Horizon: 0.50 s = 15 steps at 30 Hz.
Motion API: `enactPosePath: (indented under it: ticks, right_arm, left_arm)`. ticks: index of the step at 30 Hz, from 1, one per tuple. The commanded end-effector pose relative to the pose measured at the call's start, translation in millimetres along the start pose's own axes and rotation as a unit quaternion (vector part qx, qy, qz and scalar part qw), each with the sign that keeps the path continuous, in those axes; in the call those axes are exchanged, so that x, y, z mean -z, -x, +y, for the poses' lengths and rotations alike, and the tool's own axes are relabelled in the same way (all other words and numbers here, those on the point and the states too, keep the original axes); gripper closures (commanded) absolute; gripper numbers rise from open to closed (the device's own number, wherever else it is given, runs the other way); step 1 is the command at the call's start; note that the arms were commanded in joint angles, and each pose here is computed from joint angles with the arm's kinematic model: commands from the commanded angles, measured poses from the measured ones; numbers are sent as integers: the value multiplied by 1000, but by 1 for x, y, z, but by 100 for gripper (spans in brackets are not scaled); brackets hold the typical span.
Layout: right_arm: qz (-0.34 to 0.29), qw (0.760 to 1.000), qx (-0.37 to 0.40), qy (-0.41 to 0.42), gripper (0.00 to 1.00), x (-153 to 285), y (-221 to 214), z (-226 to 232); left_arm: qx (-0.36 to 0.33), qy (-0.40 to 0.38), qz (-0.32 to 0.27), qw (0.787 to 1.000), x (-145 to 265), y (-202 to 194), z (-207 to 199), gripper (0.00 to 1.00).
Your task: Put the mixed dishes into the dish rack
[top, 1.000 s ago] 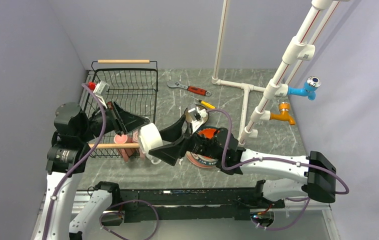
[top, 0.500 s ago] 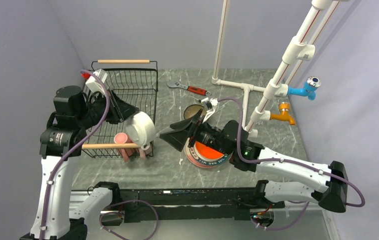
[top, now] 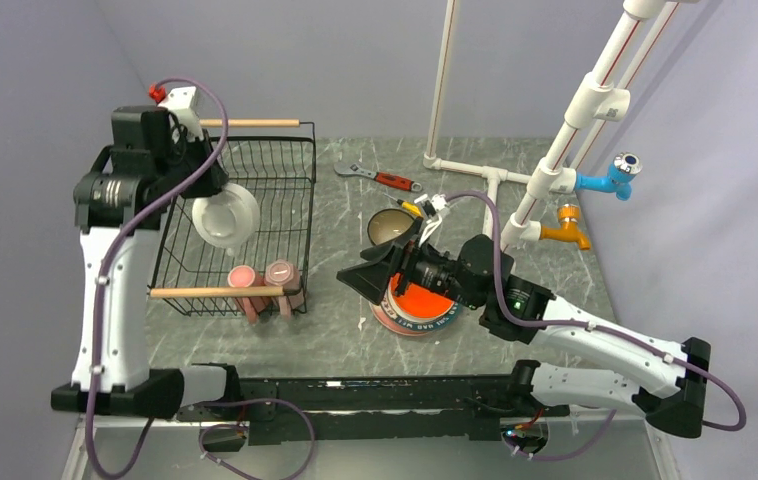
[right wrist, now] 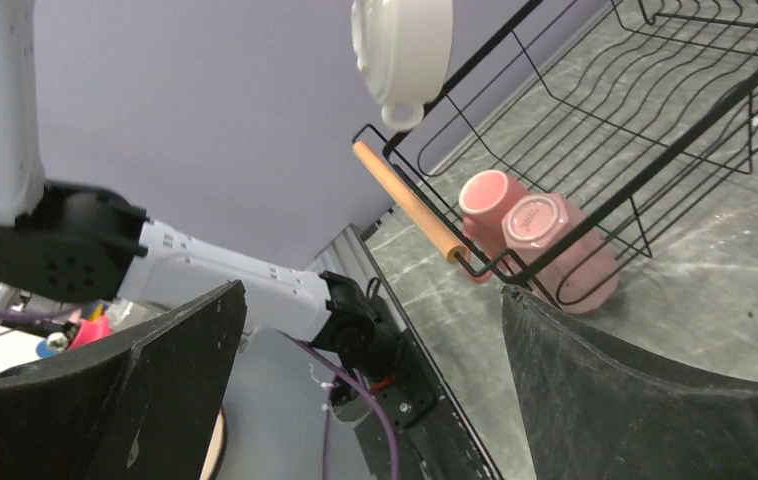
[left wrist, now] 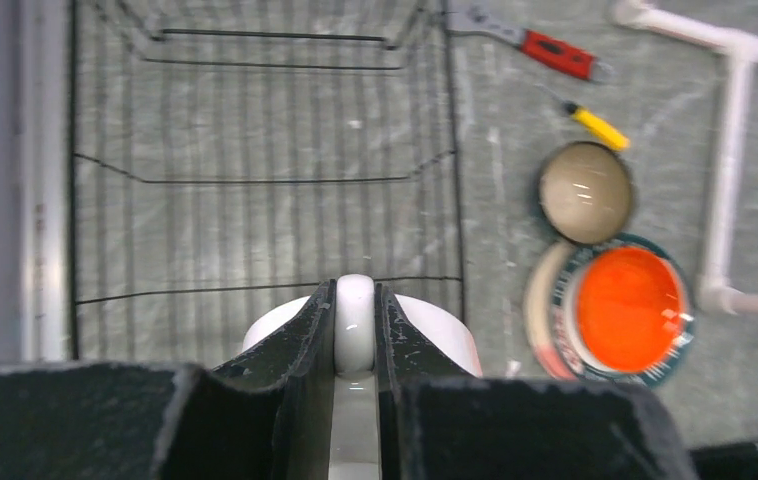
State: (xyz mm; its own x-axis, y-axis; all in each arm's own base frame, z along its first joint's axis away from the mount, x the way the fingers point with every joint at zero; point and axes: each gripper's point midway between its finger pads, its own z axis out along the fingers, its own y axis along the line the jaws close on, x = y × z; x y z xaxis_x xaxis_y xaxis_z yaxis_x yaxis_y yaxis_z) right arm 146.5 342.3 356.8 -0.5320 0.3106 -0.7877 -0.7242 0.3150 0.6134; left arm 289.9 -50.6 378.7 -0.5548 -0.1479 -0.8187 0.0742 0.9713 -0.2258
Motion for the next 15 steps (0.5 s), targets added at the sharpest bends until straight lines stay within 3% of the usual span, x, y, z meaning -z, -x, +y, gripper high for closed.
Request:
enactPosePath:
  ticks: [1, 7, 15]
  right_arm:
    - [8, 999, 37, -18, 0, 17, 1, -6]
    - [21, 998, 57, -28, 0, 32, -15, -20]
    - [40, 996, 78, -35, 0, 51, -32, -34]
  left_arm:
    - [-50, 117, 11, 992, -13, 19, 50, 100]
    - [-30, 199, 67, 977, -49, 11, 111, 100]
    - [-15, 241, 127, 962, -97, -11, 159, 100]
